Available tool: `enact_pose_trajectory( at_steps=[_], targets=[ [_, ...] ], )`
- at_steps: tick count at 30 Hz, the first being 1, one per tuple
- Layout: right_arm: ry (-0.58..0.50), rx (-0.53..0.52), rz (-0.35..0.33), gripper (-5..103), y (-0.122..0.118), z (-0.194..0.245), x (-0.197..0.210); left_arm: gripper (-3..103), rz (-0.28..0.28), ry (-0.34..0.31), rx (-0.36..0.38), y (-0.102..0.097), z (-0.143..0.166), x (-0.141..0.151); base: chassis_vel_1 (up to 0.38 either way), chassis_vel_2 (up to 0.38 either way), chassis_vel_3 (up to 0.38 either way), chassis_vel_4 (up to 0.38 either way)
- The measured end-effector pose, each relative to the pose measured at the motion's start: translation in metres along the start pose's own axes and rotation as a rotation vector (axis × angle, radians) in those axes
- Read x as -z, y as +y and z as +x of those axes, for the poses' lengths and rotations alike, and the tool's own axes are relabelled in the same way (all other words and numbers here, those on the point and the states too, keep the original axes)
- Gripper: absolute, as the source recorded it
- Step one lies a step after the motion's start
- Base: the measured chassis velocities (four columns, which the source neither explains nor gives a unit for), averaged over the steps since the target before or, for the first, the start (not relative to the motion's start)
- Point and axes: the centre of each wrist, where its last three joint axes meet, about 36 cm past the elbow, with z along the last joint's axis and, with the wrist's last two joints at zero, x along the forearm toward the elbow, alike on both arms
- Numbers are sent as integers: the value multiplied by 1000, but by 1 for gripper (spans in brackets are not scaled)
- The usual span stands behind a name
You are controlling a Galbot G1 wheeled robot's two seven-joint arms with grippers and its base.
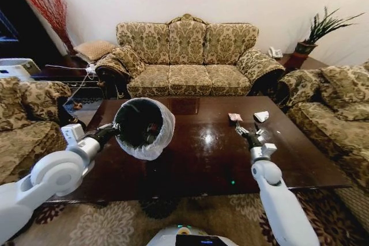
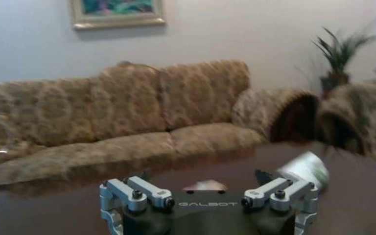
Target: Move to the front of the table and place the trash on the table into the trash bin.
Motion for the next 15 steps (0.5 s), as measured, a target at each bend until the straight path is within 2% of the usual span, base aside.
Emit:
enact_pose_trajectory(
  at_steps=[1,2,6,7,8,11,15],
  targets=[
    [8,-14,-10,100,3,-20,-13,0,3,0,-2,0,0,-1,-225,-237,186,204],
    [8,-14,-10,100,3,-20,-13,0,3,0,-2,0,0,-1,-225,-237,186,204],
    [20,-35,-45,100,23,-78,-16,0,10,2,-11,-2,2,-3,-147,-163,122,121],
    [20,-35,-45,100,23,-78,-16,0,10,2,-11,-2,2,-3,-109,-141,54,71],
    [32,-41,-75,100,32,-96,-15,0,12,4,-11,-2,2,-3,-41,-68,3,24],
    [56,-44,-109,100,46,-121,-14,0,14,7,-7,-1,2,-5,4,19,-6,-4],
    [102,-52,-115,100,55,-141,-21,0,15,11,0,1,1,-6,72,83,-12,-23]
  ],
)
